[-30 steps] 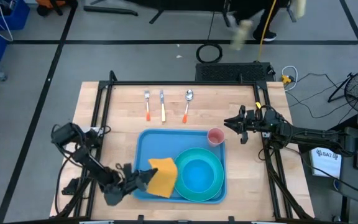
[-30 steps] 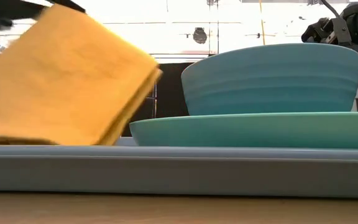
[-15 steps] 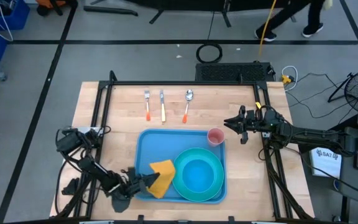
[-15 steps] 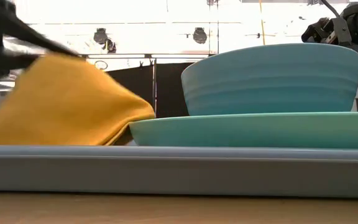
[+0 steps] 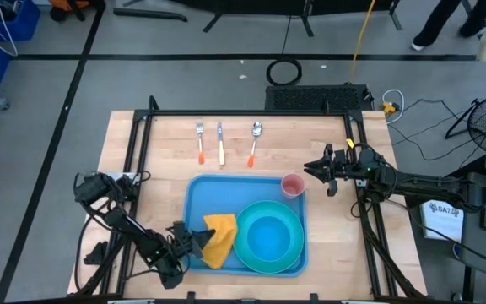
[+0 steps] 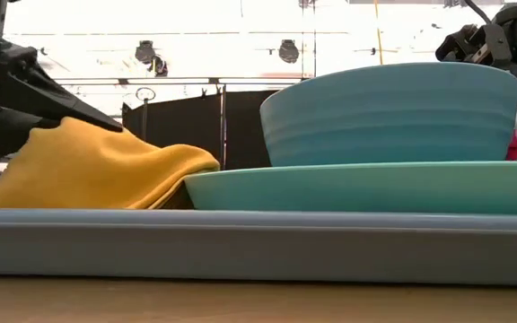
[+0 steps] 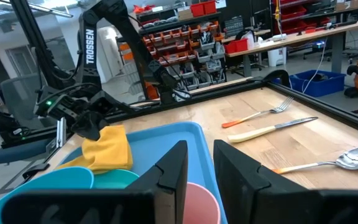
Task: Set up tray
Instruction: Put the yellow napkin on the blue serving tray to the left of the blue plate
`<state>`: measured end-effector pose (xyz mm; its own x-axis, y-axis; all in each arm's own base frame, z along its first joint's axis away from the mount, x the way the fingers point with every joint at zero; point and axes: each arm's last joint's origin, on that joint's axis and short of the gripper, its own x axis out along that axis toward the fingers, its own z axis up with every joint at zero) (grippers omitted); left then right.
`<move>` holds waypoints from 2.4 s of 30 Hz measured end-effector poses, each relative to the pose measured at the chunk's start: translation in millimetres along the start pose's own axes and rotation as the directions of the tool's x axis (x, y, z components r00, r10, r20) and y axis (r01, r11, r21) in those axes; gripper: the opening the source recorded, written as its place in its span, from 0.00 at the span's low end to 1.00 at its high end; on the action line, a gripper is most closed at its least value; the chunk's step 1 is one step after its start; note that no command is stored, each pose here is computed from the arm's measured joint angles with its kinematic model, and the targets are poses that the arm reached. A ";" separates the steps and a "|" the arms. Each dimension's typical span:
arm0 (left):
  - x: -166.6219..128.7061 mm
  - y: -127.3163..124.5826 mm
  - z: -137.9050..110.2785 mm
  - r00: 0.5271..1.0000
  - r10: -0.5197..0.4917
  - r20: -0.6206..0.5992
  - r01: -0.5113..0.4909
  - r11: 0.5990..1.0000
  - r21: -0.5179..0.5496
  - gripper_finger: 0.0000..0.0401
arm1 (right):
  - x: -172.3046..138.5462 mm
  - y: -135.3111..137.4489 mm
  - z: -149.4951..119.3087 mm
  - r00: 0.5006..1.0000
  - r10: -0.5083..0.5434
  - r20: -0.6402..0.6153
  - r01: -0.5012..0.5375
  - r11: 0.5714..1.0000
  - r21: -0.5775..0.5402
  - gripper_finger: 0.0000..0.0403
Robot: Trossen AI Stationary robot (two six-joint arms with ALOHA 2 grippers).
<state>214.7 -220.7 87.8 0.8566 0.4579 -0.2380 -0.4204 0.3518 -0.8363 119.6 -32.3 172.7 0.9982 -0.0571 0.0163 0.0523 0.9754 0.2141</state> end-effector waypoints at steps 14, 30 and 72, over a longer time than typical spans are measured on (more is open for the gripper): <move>-6.6 4.6 41.1 0.968 0.239 -0.069 -0.232 0.967 0.103 0.01 | 0.0 0.0 0.0 1.000 0.000 0.000 0.000 1.000 0.003 0.17; -7.7 -24.2 73.6 0.964 0.249 -0.091 -0.229 0.954 0.192 0.01 | 0.0 0.0 0.0 1.000 0.000 0.000 0.000 1.000 0.005 0.17; -10.2 1.5 90.5 0.792 0.595 -0.139 -0.538 0.787 0.302 0.24 | 0.0 -0.2 -0.7 1.000 -0.001 -0.008 0.001 1.000 0.010 0.17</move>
<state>178.3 -150.9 133.7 0.4693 0.4587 -0.7545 -0.8823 0.2772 -0.3803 119.6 -32.3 171.9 0.9983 -0.0568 0.0087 0.0534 0.9731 0.2240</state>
